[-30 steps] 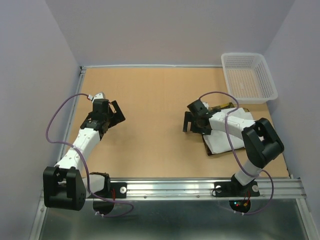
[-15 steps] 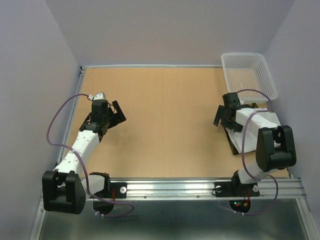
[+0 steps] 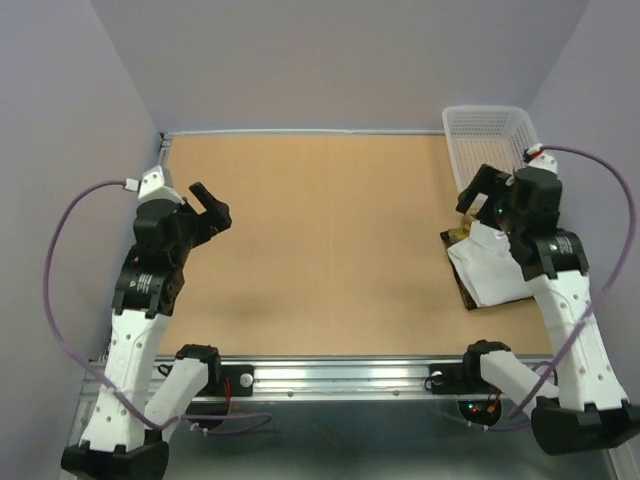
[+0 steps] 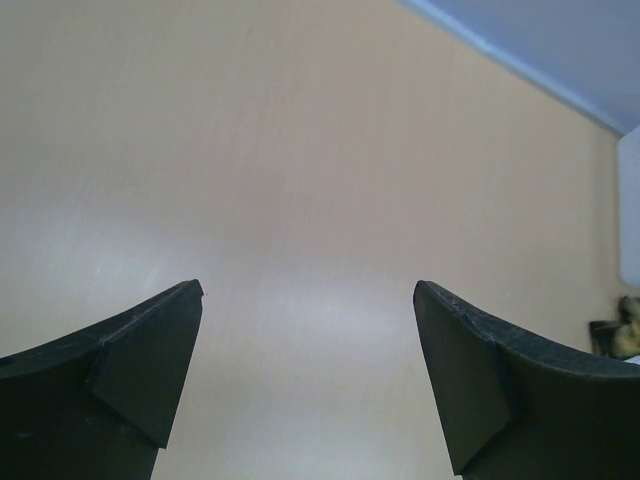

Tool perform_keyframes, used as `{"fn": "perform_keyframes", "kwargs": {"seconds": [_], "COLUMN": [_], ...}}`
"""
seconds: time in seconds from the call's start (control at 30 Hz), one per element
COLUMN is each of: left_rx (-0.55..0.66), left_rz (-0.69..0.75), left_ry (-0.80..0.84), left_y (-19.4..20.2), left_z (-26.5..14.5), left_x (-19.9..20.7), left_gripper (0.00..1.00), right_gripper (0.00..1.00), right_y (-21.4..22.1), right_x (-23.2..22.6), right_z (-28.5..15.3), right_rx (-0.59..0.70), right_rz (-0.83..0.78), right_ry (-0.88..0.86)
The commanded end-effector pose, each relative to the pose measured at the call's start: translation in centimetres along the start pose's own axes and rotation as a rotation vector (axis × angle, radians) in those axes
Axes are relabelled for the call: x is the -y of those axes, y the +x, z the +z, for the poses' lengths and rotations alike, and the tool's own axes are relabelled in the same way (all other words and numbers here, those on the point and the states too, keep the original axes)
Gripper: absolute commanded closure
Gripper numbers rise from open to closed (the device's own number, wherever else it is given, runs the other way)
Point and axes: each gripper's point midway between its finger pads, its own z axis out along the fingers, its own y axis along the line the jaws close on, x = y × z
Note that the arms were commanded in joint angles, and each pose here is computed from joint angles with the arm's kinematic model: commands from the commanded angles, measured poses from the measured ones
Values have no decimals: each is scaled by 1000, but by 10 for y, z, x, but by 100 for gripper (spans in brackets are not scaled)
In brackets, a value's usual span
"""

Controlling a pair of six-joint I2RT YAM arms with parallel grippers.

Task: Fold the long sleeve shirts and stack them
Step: Neatly place the folded shirt to the corner

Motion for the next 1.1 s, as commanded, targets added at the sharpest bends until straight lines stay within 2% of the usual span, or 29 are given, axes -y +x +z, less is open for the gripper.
{"fn": "perform_keyframes", "kwargs": {"seconds": [0.0,0.07,0.1,0.17,0.3,0.37,0.47,0.6,1.07], "left_rx": [144,223,244,330,395,412,438,410,365], "left_rz": [-50,-82,-86,-111,-93,-87,-99,-105,-51], "left_ry": [-15,2,14,20,42,40,51,61,35], "left_y": [-44,-58,-59,-64,-55,-47,-37,-19,9], "left_z": [-68,-100,-109,-136,-171,-185,-199,-202,-204], "left_x": [0,0,-1,-9,-21,-30,-38,-44,-60], "left_gripper": [1,1,1,1,1,1,1,1,1], "right_gripper": [0,0,0,0,0,0,0,0,0], "right_y": [-38,-42,-40,-37,-27,-18,-1,17,28], "right_x": [6,17,18,25,37,42,48,54,53], "right_z": [-80,-117,-117,-150,-215,-229,-236,-239,-242], "right_rx": [171,260,254,340,513,534,531,535,536], "right_rz": [9,43,48,79,95,98,115,121,101], "right_ry": [-37,-38,-36,-82,-200,-217,-240,-266,-323]}}
